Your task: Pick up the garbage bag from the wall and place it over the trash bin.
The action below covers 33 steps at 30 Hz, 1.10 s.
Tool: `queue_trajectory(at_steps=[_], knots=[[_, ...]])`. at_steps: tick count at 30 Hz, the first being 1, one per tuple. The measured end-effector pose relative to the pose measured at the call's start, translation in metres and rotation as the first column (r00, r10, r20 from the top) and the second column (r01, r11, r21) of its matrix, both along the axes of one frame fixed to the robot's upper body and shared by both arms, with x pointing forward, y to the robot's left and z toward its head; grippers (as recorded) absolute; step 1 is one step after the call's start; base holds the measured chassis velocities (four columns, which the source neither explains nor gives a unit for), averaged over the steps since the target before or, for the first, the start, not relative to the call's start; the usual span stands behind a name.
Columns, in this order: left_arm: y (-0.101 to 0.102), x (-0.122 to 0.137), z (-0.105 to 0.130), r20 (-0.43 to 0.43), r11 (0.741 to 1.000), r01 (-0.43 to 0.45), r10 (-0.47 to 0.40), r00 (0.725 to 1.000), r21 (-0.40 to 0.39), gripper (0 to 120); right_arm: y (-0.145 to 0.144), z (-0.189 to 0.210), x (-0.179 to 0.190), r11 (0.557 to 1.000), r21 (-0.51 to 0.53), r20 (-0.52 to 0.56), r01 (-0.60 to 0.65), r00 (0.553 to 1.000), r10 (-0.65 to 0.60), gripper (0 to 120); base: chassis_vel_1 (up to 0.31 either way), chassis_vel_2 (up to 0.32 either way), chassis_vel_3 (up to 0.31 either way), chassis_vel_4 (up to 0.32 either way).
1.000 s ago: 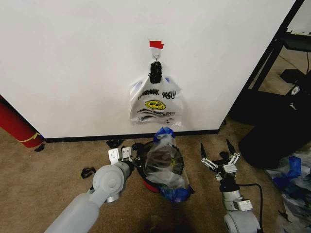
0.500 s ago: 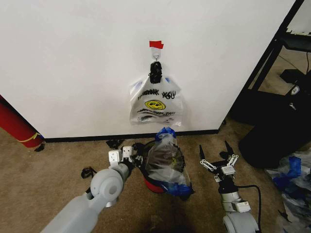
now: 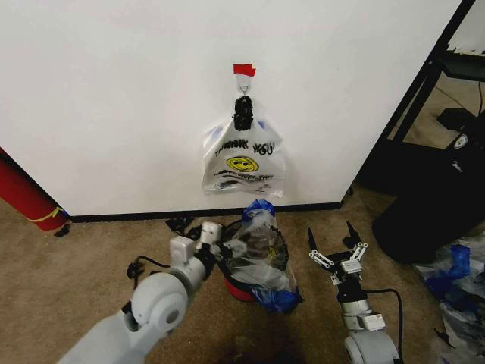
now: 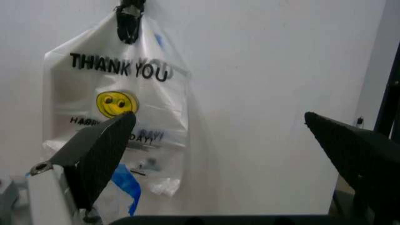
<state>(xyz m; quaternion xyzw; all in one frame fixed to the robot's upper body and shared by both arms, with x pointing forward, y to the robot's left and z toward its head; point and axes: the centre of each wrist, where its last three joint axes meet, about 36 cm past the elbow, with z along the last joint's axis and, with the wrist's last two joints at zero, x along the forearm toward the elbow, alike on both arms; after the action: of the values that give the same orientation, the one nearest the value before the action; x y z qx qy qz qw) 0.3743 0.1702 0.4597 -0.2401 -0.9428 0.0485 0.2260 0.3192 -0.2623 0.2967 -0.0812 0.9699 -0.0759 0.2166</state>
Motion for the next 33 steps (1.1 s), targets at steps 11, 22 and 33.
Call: queue_trajectory(at_steps=[11, 22, 33], knots=[[-0.007, 0.01, -0.006, -0.047, 0.997, 0.028, -0.025, 0.999, 0.071, 70, 0.008, -0.007, -0.002, 1.0, 0.001, -0.006, 0.001, 1.0, -0.001, 100, 0.0, 0.0, 0.0, 0.0], [-0.005, 0.006, -0.008, -0.062, 0.995, -0.013, 0.019, 0.998, 0.095, 31, 0.013, -0.005, 0.004, 1.0, -0.002, -0.003, -0.011, 1.0, 0.011, 100, 0.0, 0.0, 0.0, 0.0], [-0.001, -0.006, -0.006, -0.088, 0.997, -0.028, 0.034, 0.996, 0.07, 0, 0.017, -0.008, 0.009, 0.997, 0.061, -0.064, -0.038, 0.997, 0.042, 100, 0.0, 0.0, 0.0, 0.0]])
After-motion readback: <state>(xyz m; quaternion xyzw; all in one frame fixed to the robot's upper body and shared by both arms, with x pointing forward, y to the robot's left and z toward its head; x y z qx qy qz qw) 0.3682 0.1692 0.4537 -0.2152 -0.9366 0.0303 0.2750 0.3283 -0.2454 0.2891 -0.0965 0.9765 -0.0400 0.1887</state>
